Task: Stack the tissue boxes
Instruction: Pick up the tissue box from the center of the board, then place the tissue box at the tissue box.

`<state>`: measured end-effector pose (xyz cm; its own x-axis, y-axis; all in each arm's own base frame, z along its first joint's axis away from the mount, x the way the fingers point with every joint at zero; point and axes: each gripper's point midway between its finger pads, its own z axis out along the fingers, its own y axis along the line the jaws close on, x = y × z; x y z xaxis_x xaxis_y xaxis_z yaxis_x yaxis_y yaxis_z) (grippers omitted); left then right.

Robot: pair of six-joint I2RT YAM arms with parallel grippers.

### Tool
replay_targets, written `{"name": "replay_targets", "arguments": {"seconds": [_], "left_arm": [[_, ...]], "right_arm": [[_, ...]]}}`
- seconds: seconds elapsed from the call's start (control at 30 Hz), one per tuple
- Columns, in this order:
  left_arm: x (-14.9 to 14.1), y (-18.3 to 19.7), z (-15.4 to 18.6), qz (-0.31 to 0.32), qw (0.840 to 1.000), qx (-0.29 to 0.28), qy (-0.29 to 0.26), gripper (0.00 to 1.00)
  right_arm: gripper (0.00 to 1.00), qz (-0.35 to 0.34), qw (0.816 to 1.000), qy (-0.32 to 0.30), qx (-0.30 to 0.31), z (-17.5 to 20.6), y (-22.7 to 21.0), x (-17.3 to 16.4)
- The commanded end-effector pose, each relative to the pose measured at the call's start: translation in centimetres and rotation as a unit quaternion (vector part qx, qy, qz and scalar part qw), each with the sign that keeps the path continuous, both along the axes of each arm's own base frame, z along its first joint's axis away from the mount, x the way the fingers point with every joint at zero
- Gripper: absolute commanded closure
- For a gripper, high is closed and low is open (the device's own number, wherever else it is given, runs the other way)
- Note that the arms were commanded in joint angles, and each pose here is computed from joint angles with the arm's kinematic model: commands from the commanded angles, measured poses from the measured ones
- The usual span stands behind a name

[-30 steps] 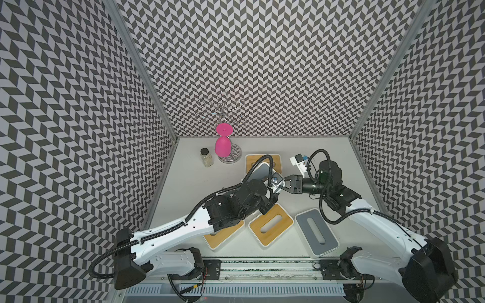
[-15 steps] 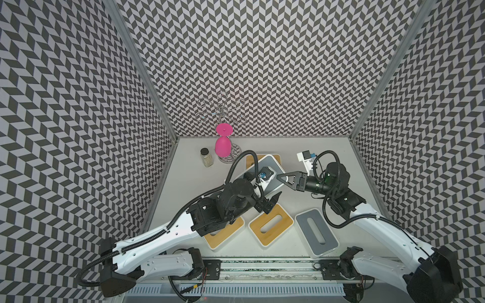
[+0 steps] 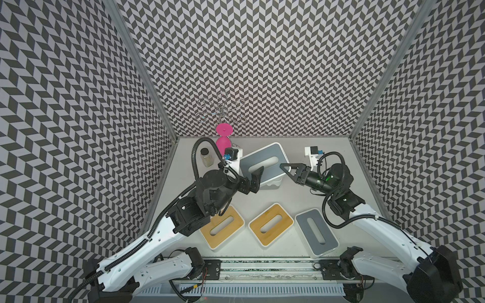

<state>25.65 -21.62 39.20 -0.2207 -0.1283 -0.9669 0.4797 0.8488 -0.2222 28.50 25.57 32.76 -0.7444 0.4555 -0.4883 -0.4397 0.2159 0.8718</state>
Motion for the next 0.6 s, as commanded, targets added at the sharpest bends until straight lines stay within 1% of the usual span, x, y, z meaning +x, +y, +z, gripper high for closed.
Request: {"name": "replay_targets", "arguments": {"seconds": [0.0,0.1,0.23,0.33,0.57], "left_arm": [[0.9,0.5,0.7,-0.003,0.998,-0.06,0.013,0.0],[2.6,1.4,0.4,0.018,0.997,-0.071,0.022,0.01],[4.7,2.3,-0.5,0.027,0.993,-0.106,0.046,0.01],[5.9,2.8,-1.3,0.03,0.99,-0.126,0.057,0.0],[8.2,3.5,-4.0,0.039,0.985,-0.139,0.094,0.0]], "right_arm": [[0.72,-0.046,0.996,-0.022,0.073,3.1,-1.1,1.2],[0.72,-0.062,0.995,-0.001,0.079,2.3,-1.1,2.3],[0.72,-0.074,0.993,0.012,0.094,1.9,-1.0,3.4],[0.73,-0.09,0.991,0.031,0.098,1.0,-1.0,4.4],[0.73,-0.112,0.987,0.054,0.098,-0.8,-0.7,6.3]]}}
